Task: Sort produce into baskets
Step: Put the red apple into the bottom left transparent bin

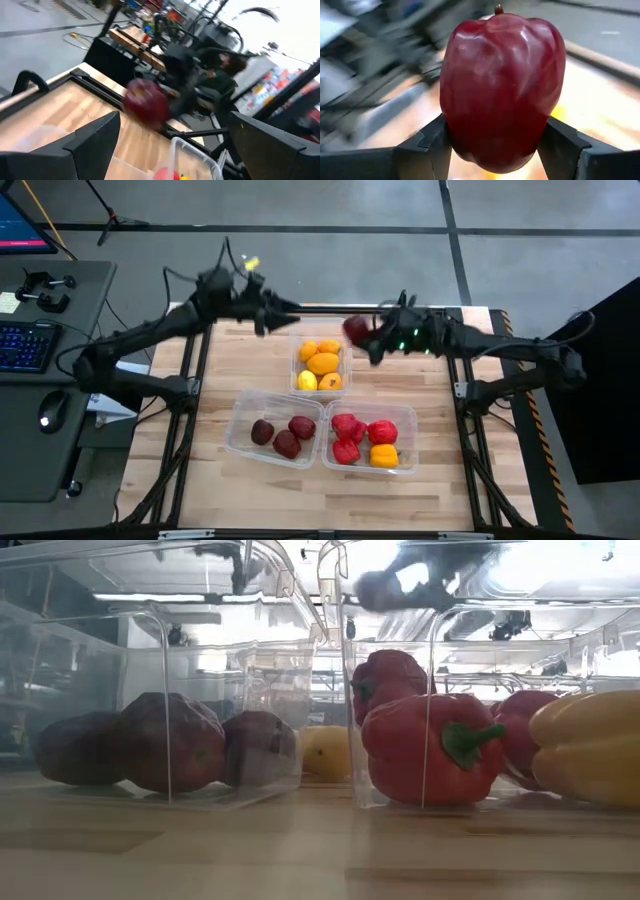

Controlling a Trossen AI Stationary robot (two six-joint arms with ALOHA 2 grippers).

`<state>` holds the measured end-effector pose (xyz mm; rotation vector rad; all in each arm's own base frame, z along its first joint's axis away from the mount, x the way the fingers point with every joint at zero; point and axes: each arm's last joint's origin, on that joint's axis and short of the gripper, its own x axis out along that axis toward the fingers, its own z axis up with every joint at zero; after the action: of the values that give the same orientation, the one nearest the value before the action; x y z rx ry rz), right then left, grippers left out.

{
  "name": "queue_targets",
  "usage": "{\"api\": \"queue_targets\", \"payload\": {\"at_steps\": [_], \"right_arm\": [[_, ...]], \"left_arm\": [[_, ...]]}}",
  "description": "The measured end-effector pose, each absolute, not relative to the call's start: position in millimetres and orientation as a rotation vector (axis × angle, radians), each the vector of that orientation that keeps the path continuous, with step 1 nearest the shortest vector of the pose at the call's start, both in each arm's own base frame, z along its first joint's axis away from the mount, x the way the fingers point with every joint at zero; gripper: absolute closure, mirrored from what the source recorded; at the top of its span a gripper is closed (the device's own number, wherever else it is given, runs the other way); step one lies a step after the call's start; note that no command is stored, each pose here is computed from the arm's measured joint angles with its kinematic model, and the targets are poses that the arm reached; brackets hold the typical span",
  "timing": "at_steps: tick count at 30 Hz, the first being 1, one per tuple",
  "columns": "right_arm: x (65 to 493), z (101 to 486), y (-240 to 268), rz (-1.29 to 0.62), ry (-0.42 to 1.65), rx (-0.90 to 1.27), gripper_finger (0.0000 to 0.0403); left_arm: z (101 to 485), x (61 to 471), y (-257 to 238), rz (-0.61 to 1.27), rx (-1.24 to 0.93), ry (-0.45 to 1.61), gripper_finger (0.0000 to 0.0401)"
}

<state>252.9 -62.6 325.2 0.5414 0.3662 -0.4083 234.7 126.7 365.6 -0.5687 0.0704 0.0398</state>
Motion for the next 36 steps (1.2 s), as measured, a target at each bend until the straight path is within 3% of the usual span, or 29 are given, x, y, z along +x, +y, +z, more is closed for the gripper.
{"api": "queue_targets", "payload": {"at_steps": [7, 15, 24, 36], "right_arm": [[304, 316, 4, -0.052, 0.271, 0.499, 0.0184], [347, 286, 49, 0.109, 0.177, 0.535, 0.0183], [369, 262, 67, 0.111, 0.160, 0.731, 0.0182], [406, 309, 85, -0.012, 0.267, 0.657, 0.0182]], "left_arm": [[379, 228, 56, 0.119, -0.605, -0.036, 0.0046], [416, 178, 39, 0.165, -0.532, -0.258, 0.0046], [411, 156, 32, 0.123, -0.517, -0.144, 0.0046], [404, 154, 10, -0.151, -0.351, 0.000, 0.0046]]}}
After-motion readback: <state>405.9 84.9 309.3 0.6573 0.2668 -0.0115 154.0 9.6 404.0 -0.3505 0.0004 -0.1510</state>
